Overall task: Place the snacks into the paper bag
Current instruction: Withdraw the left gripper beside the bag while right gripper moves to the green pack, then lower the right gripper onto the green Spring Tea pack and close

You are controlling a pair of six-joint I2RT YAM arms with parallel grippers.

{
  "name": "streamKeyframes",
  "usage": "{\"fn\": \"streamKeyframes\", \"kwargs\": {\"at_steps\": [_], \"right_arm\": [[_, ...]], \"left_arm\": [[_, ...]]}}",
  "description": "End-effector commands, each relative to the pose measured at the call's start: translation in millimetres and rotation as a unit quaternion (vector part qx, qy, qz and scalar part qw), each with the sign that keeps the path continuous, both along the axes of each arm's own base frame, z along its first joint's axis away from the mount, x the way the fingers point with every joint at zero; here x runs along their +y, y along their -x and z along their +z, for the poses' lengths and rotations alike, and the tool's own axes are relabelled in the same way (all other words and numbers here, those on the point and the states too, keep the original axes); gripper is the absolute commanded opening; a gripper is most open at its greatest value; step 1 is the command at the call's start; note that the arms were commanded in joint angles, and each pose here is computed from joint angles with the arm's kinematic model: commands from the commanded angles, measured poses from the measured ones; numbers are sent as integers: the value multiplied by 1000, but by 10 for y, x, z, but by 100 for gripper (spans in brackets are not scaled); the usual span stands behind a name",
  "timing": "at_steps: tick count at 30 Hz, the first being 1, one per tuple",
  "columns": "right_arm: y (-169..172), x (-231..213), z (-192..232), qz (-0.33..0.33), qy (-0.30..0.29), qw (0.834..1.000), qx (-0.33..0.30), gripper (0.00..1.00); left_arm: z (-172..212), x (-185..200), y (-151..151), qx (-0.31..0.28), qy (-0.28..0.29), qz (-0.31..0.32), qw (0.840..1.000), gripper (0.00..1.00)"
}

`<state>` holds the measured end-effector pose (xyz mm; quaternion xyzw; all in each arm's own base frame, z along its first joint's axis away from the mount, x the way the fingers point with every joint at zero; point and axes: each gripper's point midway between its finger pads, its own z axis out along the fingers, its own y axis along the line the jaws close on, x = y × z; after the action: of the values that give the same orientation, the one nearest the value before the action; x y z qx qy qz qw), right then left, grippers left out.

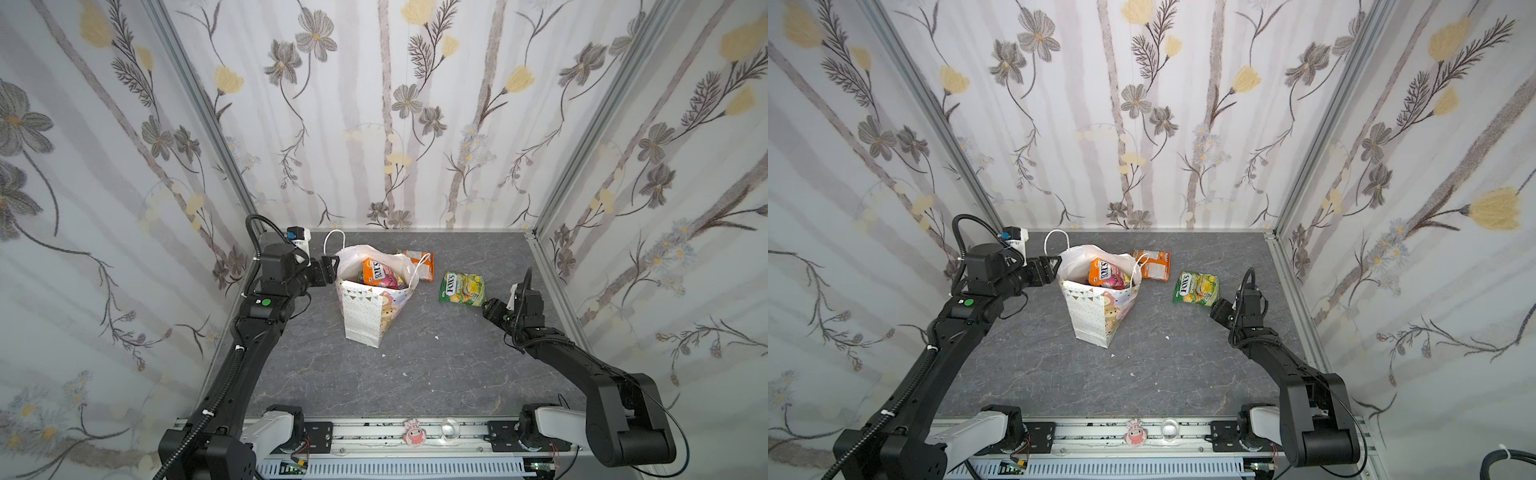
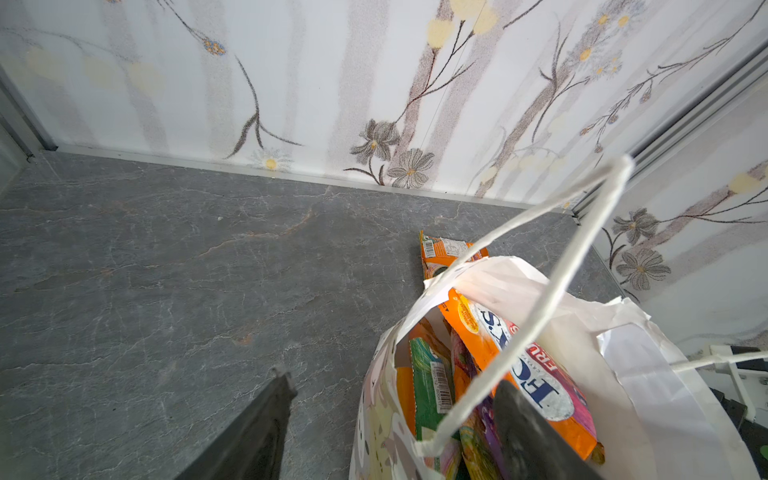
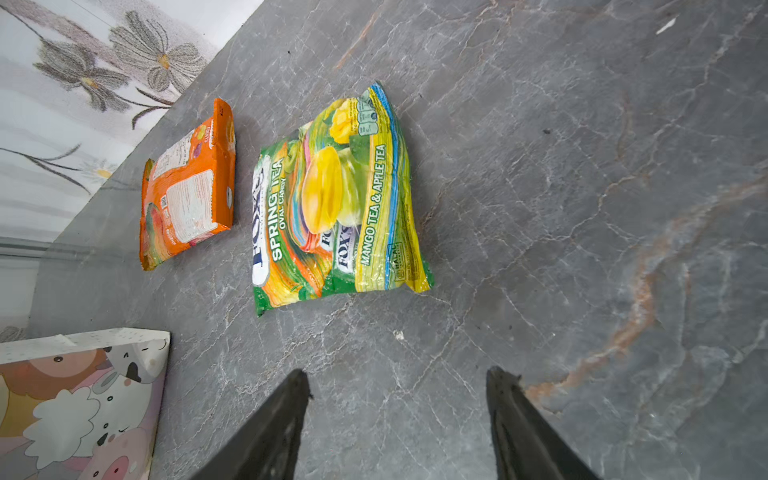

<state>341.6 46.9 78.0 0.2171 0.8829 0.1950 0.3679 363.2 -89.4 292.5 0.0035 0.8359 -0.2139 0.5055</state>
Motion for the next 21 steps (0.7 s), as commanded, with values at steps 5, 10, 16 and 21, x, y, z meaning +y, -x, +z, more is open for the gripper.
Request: {"fn": "streamKeyframes", "kwargs": {"at_steps": [5,10,16,21], "right_arm": [[-179,107,-6,21,-19,999,-18,67],[-197,82,-111,17,-11,1000,-2,67],[-292,86,-158,12,-15,1000,2,67],[-373,46,-233,4,-4,1000,18,66]], "left_arm": [[121,16,-12,-27,0,4,1000,79],[132,45,-1,-31,-4,11,999,80],[124,70,-8,-29,-11,17,999,80],[134,109,-1,-33,-17,26,999,83]]}}
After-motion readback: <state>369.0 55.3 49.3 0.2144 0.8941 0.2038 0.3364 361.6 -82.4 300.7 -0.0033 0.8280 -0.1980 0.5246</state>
